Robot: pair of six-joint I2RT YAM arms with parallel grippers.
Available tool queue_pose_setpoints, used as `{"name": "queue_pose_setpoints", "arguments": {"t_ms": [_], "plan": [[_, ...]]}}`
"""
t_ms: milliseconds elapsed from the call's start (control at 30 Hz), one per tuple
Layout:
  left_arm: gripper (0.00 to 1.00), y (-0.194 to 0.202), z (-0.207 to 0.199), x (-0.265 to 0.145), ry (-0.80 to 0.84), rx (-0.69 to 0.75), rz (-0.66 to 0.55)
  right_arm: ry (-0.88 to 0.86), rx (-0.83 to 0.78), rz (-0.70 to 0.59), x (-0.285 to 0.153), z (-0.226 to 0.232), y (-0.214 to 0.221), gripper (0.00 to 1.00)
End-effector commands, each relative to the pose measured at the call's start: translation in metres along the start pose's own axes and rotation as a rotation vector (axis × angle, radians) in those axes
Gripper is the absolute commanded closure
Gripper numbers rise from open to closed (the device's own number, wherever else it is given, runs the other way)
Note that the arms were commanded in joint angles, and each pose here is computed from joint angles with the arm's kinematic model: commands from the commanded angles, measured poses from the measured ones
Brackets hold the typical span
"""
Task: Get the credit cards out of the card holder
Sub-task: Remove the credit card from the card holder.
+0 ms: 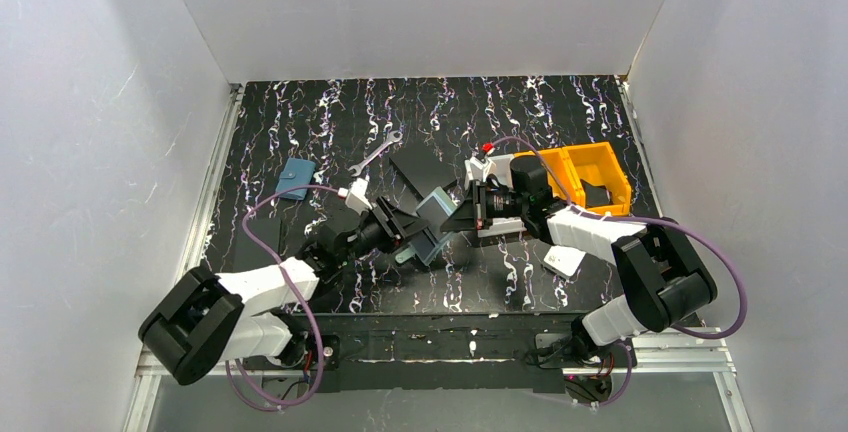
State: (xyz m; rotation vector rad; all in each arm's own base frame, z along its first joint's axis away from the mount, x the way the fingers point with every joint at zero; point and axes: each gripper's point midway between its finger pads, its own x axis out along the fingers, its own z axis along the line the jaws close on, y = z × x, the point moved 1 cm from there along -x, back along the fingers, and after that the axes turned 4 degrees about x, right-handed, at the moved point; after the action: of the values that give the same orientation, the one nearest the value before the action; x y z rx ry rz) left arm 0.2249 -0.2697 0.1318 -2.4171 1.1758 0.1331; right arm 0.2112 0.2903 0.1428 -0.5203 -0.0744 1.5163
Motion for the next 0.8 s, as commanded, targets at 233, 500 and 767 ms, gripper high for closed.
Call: {"name": "queue_pose_setpoints", "arguments": {"t_ms": [233, 500, 767], "plan": [[0.58, -0.005, -0.021, 0.016, 0.078, -0.006, 0.007, -0.101, -0.048, -0.043, -0.004, 0.025, -0.012, 0.99], [0.59, -0.007, -0.027, 0.010, 0.117, -0.021, -0.011, -0.085, -0.040, -0.050, -0.005, 0.019, -0.013, 0.99], [0.62, -0.006, -0.029, 0.012, 0.140, -0.040, -0.009, -0.096, -0.036, -0.048, -0.005, 0.021, -0.013, 0.99]]}}
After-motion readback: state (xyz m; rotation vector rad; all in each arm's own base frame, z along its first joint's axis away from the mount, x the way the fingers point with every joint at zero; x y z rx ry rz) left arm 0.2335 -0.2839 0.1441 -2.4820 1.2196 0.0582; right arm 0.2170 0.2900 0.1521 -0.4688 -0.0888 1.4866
